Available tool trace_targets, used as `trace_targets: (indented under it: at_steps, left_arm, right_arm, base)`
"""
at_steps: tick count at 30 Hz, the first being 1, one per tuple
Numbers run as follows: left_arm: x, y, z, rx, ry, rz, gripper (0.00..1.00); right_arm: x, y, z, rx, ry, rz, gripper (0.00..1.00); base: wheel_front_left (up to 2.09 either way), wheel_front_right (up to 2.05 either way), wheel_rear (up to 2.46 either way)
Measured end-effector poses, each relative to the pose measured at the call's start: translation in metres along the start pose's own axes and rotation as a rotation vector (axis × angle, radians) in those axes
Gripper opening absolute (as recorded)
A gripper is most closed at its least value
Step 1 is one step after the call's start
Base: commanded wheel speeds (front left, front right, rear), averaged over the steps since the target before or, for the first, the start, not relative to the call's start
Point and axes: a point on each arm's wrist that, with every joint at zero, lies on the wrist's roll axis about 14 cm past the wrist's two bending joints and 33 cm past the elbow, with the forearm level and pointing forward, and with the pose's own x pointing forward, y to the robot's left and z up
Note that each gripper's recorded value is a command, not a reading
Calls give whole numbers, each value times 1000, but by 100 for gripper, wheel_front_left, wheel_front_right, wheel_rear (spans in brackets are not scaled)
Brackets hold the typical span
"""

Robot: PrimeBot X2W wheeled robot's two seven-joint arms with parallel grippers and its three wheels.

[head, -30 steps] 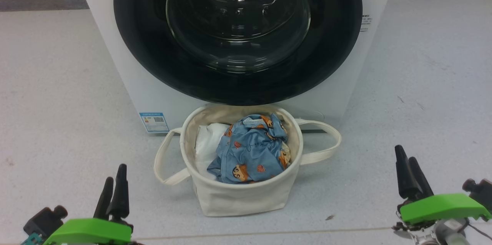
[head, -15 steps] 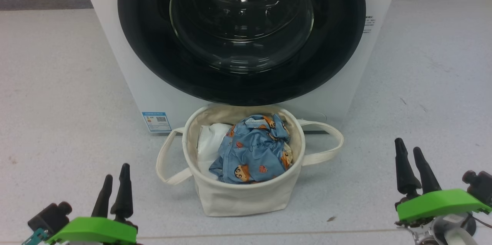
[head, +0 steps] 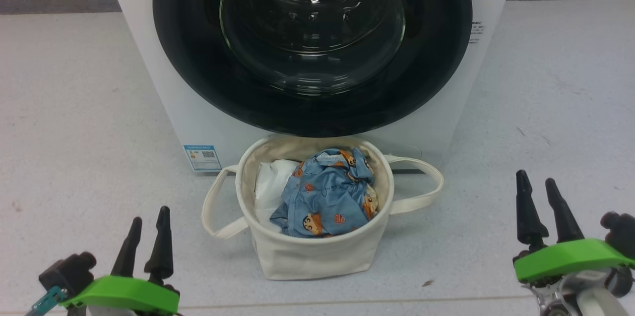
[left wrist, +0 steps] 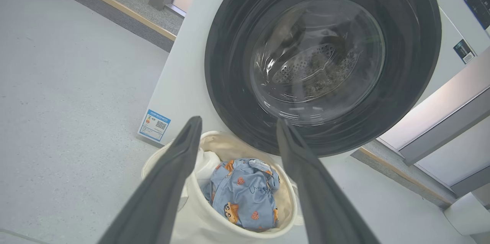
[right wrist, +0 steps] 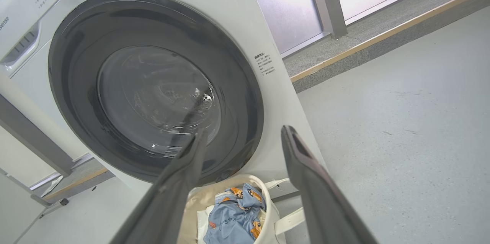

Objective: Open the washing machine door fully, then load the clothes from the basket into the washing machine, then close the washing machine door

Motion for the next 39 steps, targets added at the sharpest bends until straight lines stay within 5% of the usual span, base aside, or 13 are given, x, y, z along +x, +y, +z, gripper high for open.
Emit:
trace_targets:
  at_steps: [39]
  left_arm:
    - [5, -6, 21, 436, -80, -74, 100]
  right_arm:
    - [10, -19, 20, -464, -29, -19, 100]
  base:
    - [0, 0, 0]
